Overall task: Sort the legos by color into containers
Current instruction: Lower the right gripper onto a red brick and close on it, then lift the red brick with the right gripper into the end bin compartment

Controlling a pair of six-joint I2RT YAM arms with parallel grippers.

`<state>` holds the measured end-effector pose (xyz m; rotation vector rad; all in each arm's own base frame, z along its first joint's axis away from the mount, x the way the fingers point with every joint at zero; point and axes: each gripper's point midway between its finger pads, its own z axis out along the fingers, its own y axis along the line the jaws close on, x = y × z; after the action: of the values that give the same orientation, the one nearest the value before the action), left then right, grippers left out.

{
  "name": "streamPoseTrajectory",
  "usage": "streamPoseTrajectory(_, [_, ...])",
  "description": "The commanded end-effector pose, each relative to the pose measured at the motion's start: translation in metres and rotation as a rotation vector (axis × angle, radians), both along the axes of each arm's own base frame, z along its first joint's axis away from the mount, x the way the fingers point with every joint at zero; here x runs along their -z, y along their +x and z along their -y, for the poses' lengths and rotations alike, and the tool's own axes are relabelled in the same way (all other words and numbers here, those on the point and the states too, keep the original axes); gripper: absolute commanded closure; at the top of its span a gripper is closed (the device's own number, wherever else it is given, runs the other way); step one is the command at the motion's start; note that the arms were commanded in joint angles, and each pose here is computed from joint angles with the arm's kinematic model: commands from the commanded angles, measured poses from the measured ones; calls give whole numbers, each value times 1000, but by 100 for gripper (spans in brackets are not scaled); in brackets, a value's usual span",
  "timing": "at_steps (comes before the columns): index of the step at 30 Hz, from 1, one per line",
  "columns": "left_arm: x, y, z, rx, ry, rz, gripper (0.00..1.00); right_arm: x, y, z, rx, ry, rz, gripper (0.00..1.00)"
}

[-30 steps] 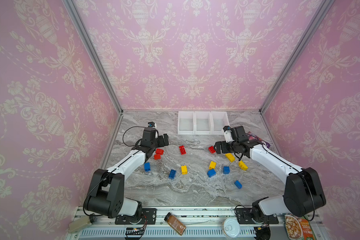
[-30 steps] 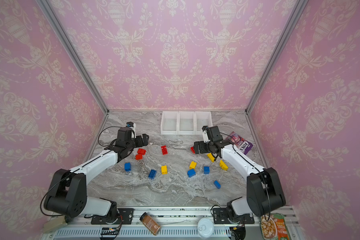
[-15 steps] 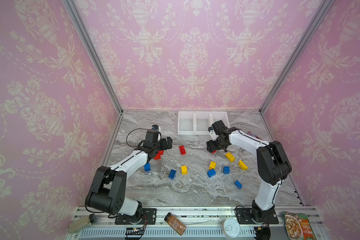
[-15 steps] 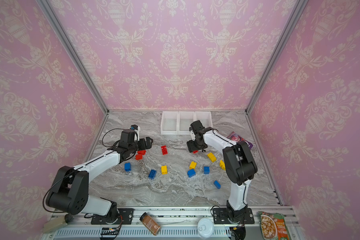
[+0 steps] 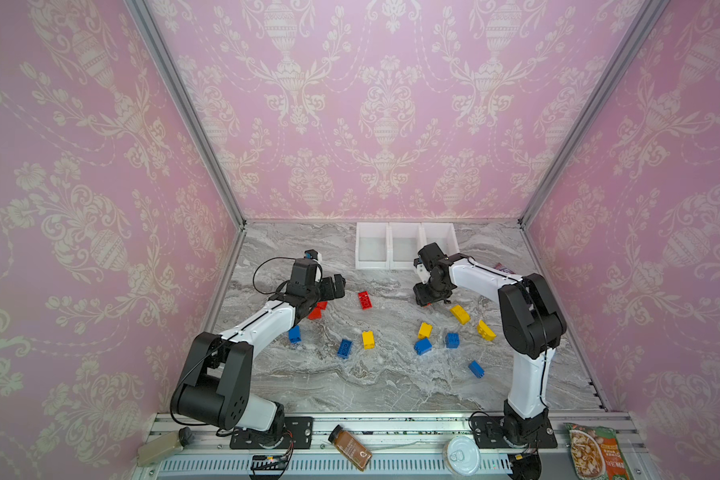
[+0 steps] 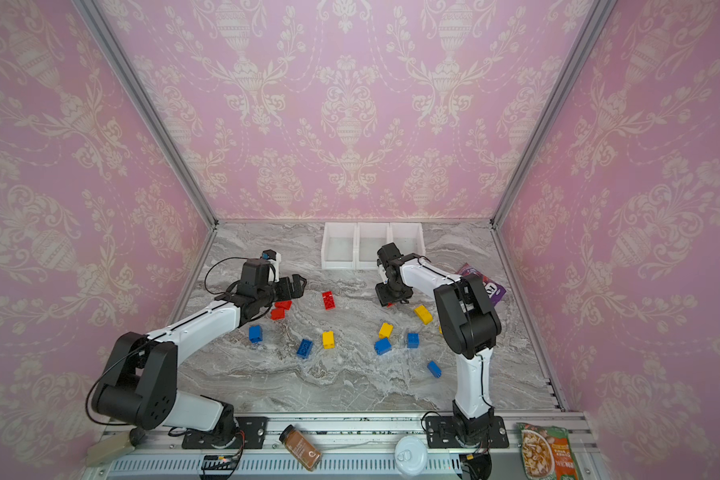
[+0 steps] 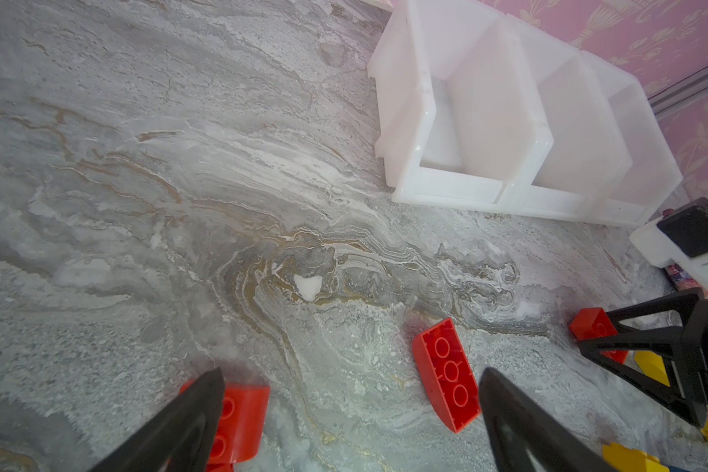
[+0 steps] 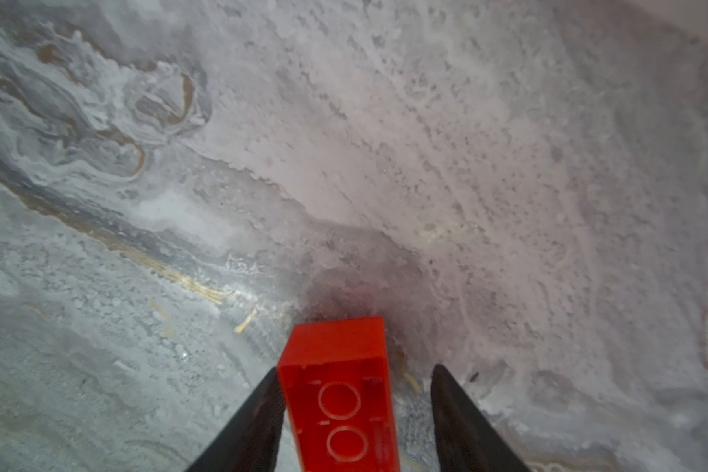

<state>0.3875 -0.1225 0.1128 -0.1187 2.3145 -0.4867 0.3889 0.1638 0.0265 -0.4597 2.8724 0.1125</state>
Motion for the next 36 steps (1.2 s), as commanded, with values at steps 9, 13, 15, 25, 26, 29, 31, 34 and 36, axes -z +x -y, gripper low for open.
streamPoseTrajectory(9, [8, -4, 4, 10, -14, -26, 1, 2, 4, -4, -8, -22, 9, 65])
streamPoseTrajectory(13, [7, -4, 4, 10, -16, -27, 1, -4, 2, -4, -2, -12, 20, 67])
streamPoseTrajectory(15, [6, -4, 5, 9, -18, -25, 1, -10, 0, -4, 5, -3, 36, 69])
streamPoseTrajectory(25, [2, -2, 9, 19, -27, -20, 1, -88, 30, 4, 73, 68, 221, 73])
streamPoseTrajectory(26, [3, -2, 9, 20, -25, -23, 1, -98, 37, 7, 85, 73, 245, 72])
streamPoseTrajectory(29, [3, -3, 10, 23, -24, -24, 1, -119, 58, 18, 125, 81, 292, 72])
streamPoseTrajectory(31, [4, -3, 9, 20, -24, -25, 1, -128, 73, 26, 155, 80, 317, 72])
streamPoseTrajectory(34, [2, -3, 9, 20, -24, -22, 1, -134, 98, 40, 202, 74, 340, 72])
streamPoseTrajectory(36, [1, -4, 9, 20, -24, -21, 1, -133, 113, 48, 232, 79, 344, 72])
